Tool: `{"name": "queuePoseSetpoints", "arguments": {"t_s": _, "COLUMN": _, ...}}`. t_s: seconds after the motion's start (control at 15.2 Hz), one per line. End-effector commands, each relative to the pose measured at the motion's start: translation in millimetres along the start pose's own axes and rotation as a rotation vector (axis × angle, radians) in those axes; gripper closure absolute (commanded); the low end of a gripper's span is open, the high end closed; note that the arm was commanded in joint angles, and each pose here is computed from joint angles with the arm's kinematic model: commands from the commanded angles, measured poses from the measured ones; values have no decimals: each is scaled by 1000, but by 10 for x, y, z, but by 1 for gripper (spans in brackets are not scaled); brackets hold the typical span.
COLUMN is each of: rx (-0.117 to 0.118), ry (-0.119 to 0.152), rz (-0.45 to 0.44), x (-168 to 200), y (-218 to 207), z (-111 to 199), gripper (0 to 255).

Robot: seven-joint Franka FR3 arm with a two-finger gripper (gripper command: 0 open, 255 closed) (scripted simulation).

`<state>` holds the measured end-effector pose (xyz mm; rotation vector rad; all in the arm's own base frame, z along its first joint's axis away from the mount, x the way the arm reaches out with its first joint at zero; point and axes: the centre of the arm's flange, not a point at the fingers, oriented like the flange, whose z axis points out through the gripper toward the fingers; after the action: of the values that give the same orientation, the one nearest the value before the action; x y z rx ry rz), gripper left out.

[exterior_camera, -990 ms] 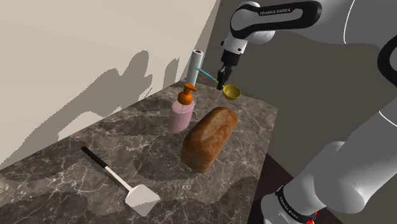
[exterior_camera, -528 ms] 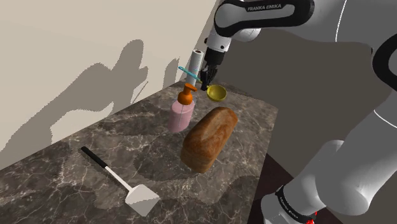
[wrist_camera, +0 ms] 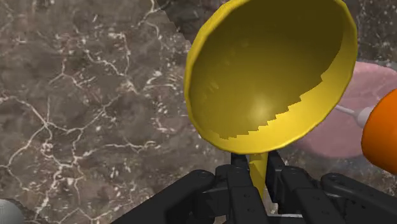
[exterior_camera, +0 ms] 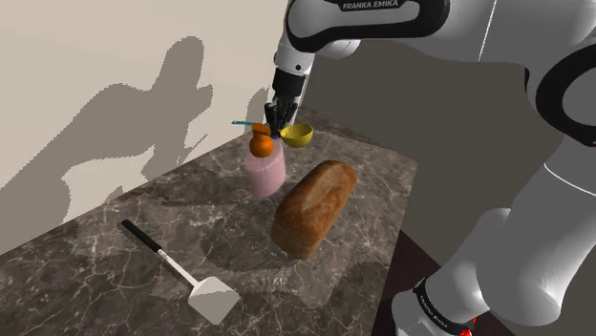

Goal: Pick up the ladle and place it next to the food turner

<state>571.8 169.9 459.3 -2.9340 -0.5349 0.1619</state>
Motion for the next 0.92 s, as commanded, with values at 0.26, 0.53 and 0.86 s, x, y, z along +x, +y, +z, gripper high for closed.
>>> {"name": "queuePoseSetpoints", "arguments": {"t_s": 0.26, "rx": 1, "ry": -2, "rz": 1, "x": 417, "y": -670, "z": 102, "gripper": 255}}
{"name": "queuePoseSetpoints", "arguments": {"t_s": 0.53, "rx": 1, "ry": -2, "rz": 1, "x": 681, "y": -1124, "z": 158, "gripper": 255}}
{"name": "queuePoseSetpoints", "arguments": {"t_s": 0.86, "rx": 1, "ry": -2, "rz": 1, "x": 1011, "y": -1692, "z": 228, "gripper": 255}}
